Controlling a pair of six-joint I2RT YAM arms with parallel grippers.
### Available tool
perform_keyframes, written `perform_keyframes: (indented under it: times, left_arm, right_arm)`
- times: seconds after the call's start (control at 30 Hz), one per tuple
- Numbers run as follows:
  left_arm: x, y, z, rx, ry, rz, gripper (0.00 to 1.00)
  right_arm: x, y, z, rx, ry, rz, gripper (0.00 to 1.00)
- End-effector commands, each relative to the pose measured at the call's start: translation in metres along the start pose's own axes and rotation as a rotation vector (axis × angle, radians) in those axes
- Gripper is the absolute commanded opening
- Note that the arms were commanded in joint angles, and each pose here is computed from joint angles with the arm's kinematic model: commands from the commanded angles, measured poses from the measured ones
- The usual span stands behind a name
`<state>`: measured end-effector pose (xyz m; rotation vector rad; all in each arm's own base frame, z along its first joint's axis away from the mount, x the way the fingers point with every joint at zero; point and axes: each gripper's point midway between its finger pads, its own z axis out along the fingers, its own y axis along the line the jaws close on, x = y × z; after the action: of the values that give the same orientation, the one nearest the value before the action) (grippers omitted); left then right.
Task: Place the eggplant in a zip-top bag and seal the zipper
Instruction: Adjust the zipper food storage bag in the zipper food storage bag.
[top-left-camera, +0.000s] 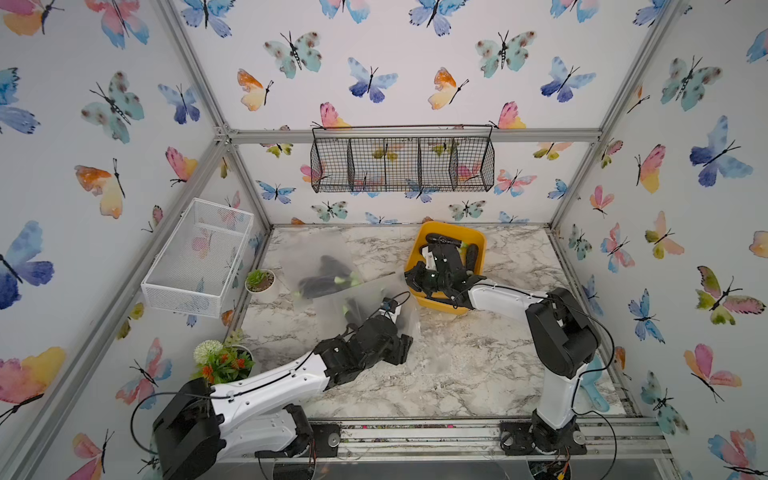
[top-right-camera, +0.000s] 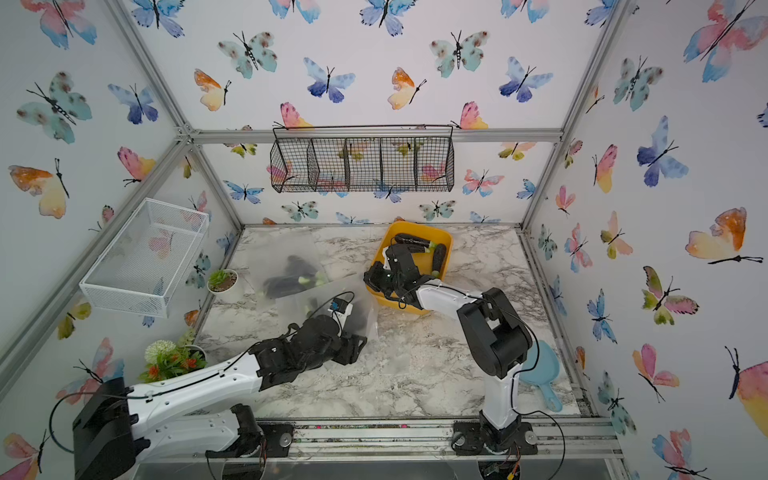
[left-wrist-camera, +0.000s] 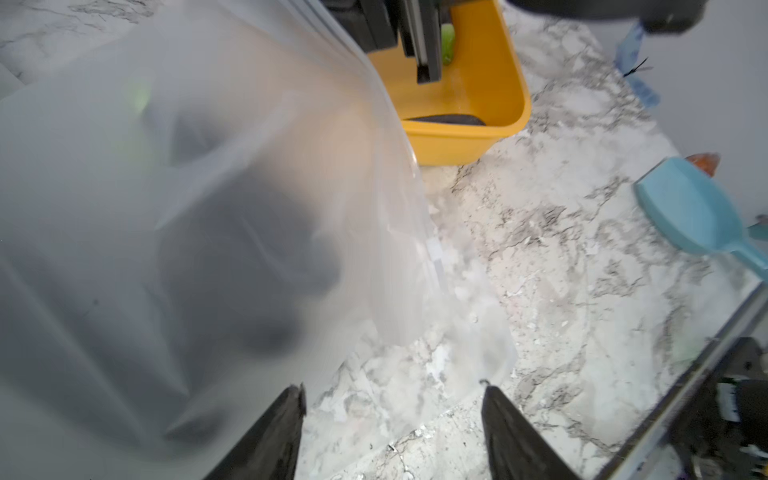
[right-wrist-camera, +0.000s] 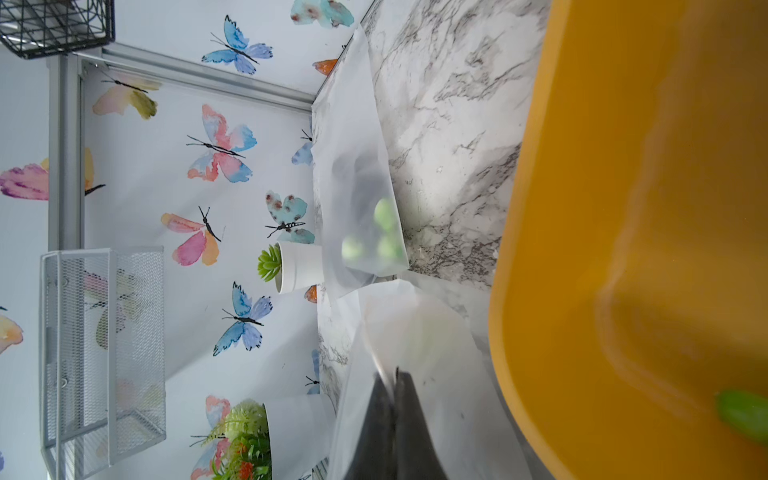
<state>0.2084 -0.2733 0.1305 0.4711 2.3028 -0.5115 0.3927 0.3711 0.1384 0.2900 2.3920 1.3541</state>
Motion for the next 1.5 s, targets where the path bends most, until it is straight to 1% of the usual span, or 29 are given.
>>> perform_keyframes:
  times: [0.0, 0.07, 0.2, 0.3, 0.37, 0.43, 0.53, 0.67, 0.77, 0.83, 0.87, 0.9, 0.93, 0.97, 1.03, 1.07, 1.1, 1.17, 1.27, 1.3, 1.33, 1.4, 1.47]
  left_arm:
    - [-0.012, 0.008, 0.01, -0.192, -0.076, 0.095, 0.71]
    - [-0.009, 0.01, 0.019, -0.253, -0.082, 0.107, 0.72]
    - [-0.007, 0.005, 0.025, -0.297, -0.133, 0.095, 0.73]
    - [-0.006, 0.011, 0.03, -0.378, -0.178, 0.094, 0.74]
    - [-0.006, 0.02, 0.035, -0.463, -0.189, 0.097, 0.75]
    - [-0.006, 0.021, 0.044, -0.474, -0.199, 0.113, 0.76]
    - [-0.005, 0.017, 0.058, -0.43, -0.192, 0.094, 0.76]
    - [-0.008, 0.024, 0.061, -0.481, -0.229, 0.096, 0.73]
    - [-0.016, 0.026, 0.061, -0.464, -0.278, 0.111, 0.6]
    - [-0.021, 0.025, 0.057, -0.424, -0.313, 0.119, 0.45]
    - [-0.024, 0.023, 0.054, -0.403, -0.33, 0.125, 0.4]
    - [-0.025, 0.022, 0.049, -0.386, -0.343, 0.133, 0.3]
    - [-0.027, 0.022, 0.043, -0.366, -0.36, 0.126, 0.13]
    - [-0.028, 0.023, 0.037, -0.349, -0.378, 0.12, 0.07]
    - [-0.032, 0.025, 0.02, -0.313, -0.416, 0.105, 0.01]
    - [-0.035, 0.025, 0.012, -0.291, -0.43, 0.103, 0.0]
    - [-0.038, 0.024, 0.003, -0.262, -0.443, 0.105, 0.0]
    - [-0.046, 0.022, -0.014, -0.204, -0.471, 0.106, 0.0]
    - [-0.062, 0.027, -0.039, -0.083, -0.494, 0.066, 0.0]
    - [-0.069, 0.028, -0.048, -0.03, -0.504, 0.062, 0.0]
    - [-0.076, 0.031, -0.057, -0.005, -0.521, 0.069, 0.0]
    - [-0.087, 0.026, -0.071, 0.058, -0.538, 0.12, 0.0]
    - [-0.096, 0.019, -0.076, 0.099, -0.496, 0.167, 0.0]
  right_arm:
    - [-0.013, 0.007, 0.009, -0.011, -0.041, 0.055, 0.04]
    - [-0.014, 0.008, 0.011, -0.01, -0.036, 0.061, 0.04]
    - [-0.016, 0.004, 0.013, -0.003, -0.036, 0.091, 0.04]
    - [-0.016, 0.006, 0.012, -0.024, -0.03, 0.117, 0.04]
    - [-0.016, 0.01, 0.011, -0.038, -0.024, 0.128, 0.04]
    - [-0.017, 0.014, 0.009, -0.048, -0.019, 0.129, 0.04]
    - [-0.017, 0.015, 0.009, -0.055, -0.014, 0.134, 0.04]
    - [-0.015, 0.016, 0.009, -0.06, 0.001, 0.138, 0.04]
    - [-0.014, 0.015, 0.007, -0.056, 0.008, 0.138, 0.04]
    - [-0.014, 0.014, 0.007, -0.05, 0.008, 0.135, 0.04]
    - [-0.014, 0.013, 0.007, -0.045, 0.007, 0.136, 0.04]
    - [-0.016, 0.011, 0.006, -0.04, 0.004, 0.137, 0.04]
    - [-0.017, 0.009, 0.006, -0.034, 0.001, 0.138, 0.04]
    - [-0.019, 0.009, 0.005, -0.032, -0.001, 0.137, 0.04]
    - [-0.02, 0.007, 0.005, -0.03, 0.0, 0.132, 0.04]
    - [-0.02, 0.008, 0.005, -0.031, 0.001, 0.124, 0.05]
    - [-0.021, 0.01, 0.004, -0.034, 0.007, 0.109, 0.07]
    - [-0.021, 0.016, 0.001, -0.04, 0.016, 0.048, 0.17]
    - [-0.025, 0.028, -0.01, -0.026, 0.018, -0.096, 0.36]
    - [-0.028, 0.037, -0.018, -0.036, 0.016, -0.153, 0.41]
    - [-0.032, 0.042, -0.026, -0.043, 0.007, -0.187, 0.46]
    - [-0.049, 0.06, -0.054, -0.061, -0.052, -0.267, 0.51]
    - [-0.072, 0.074, -0.084, -0.064, -0.135, -0.328, 0.53]
